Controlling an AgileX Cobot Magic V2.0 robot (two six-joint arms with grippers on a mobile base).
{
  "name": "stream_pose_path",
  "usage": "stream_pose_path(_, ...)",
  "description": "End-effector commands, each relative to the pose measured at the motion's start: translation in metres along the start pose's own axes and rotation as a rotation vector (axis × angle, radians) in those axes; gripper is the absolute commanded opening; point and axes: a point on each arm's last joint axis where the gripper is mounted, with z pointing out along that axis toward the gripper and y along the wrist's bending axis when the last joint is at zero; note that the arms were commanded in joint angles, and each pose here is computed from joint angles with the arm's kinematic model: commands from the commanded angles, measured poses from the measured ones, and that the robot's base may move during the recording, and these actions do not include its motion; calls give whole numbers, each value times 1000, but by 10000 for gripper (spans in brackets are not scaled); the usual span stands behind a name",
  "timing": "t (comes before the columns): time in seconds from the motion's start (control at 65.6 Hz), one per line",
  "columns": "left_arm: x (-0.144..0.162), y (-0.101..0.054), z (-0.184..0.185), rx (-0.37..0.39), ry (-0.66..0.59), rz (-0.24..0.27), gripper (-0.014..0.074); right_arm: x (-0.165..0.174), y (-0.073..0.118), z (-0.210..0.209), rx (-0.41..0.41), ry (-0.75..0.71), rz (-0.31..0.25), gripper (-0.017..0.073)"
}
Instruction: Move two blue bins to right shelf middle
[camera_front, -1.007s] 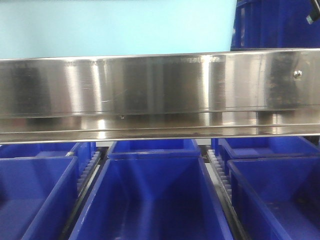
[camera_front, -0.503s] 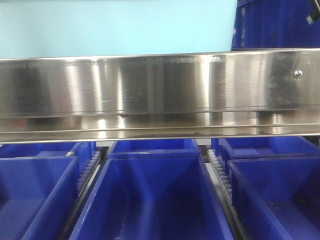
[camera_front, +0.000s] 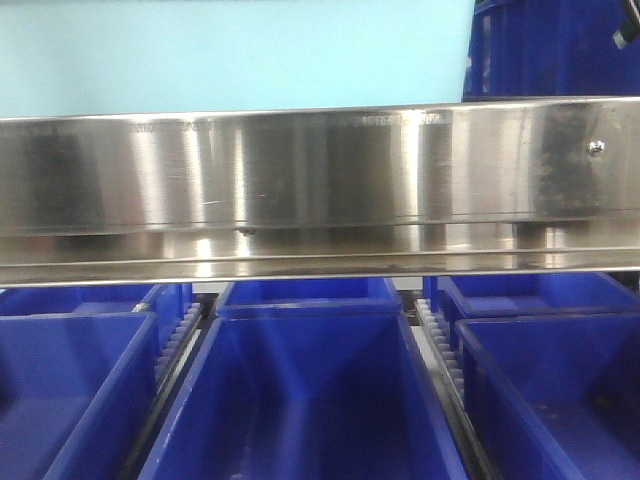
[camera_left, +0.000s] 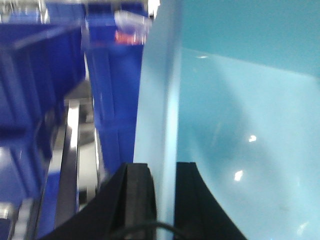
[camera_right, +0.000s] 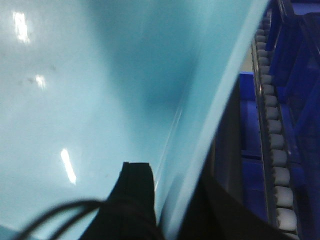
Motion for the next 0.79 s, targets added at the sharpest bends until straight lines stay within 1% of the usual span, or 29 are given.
stream_pose_path(0.0, 1, -12, -14, 89, 62, -83, -111, -8, 5, -10, -50, -81, -19, -153)
stream_pose_path(0.076, 8, -9, -14, 60, 143, -62, -111, -8, 5, -7, -50, -77, -19, -153)
stream_pose_path(0.198, 20, -2, -16, -18, 264, -15, -111, -6, 7, 2, -56, -54, -16, -153)
stream_pose_path(0.32, 29, 4, -15, -76, 347, 16, -111, -3, 11, 17, -71, -19, -8, -153)
stream_pose_path(0.488, 43, 4, -5, -84, 405, 22, -111, 3, 14, 37, -78, 35, -3, -153)
stream_pose_path(0.595, 54, 5, 2, -86, 449, 25, -111, 10, 14, 49, -65, 100, -6, -153)
stream_pose_path(0.778, 64, 5, 12, -88, 490, 28, -111, 13, 14, 54, -57, 132, -8, -153)
